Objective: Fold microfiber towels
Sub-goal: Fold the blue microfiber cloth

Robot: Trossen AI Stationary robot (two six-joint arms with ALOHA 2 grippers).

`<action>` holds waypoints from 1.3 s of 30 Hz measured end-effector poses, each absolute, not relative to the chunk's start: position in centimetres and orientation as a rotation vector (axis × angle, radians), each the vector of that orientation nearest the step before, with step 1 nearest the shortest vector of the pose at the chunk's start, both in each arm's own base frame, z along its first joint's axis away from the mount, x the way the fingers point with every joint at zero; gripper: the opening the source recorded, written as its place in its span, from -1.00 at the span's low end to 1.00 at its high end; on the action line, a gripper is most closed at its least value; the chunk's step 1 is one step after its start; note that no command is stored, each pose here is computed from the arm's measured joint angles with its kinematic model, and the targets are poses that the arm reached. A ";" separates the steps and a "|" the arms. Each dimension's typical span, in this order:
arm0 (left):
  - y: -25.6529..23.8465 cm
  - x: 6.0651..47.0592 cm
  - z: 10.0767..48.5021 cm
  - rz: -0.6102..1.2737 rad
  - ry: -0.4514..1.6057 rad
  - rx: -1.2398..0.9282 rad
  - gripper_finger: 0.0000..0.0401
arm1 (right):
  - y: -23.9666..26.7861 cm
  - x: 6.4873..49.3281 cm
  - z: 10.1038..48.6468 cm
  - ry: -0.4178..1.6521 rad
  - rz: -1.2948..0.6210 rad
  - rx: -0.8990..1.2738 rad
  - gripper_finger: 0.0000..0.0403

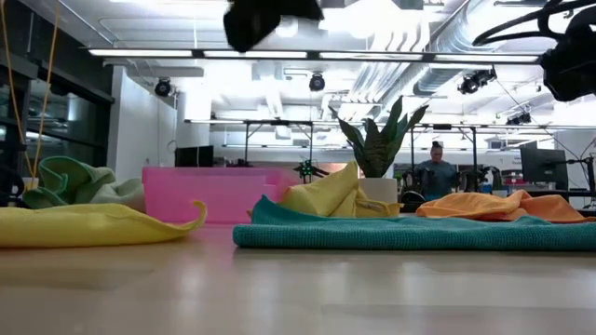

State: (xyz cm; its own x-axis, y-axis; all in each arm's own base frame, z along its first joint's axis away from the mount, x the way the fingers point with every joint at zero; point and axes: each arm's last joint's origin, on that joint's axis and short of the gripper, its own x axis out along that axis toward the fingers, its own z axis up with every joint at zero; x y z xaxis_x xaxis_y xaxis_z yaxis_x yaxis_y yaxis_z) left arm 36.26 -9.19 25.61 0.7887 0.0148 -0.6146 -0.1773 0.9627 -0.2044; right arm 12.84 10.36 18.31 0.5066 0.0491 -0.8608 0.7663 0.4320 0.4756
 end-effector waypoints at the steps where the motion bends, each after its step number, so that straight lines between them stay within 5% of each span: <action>1: -9.1 35.7 26.0 0.075 0.577 -0.306 -1.00 | 10.3 12.9 18.3 0.954 -0.541 1.041 -0.51; 6: -7.8 32.0 25.1 0.041 0.258 -0.577 -1.00 | 10.1 13.2 18.1 0.960 -0.556 1.025 -0.09; 11: -7.2 28.6 21.1 0.170 0.200 -0.875 -1.00 | 9.6 13.7 17.3 0.992 -0.639 1.020 0.10; 18: -8.1 27.0 18.5 0.274 0.221 -1.056 -1.00 | 9.2 15.7 15.6 1.019 -0.726 1.015 0.12; 39: -8.0 26.8 18.1 0.308 0.257 -1.029 -1.00 | 10.1 18.8 13.2 1.064 -0.842 1.085 -0.03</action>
State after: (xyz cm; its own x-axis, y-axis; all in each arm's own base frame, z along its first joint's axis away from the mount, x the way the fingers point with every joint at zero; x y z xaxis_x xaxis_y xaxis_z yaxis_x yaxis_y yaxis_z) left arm 26.83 -7.99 18.05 0.9274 0.1298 -0.3507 -0.3684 0.4791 -0.7967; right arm 18.84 10.10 13.16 0.2891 -0.0324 -0.9568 0.9238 0.2716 0.2699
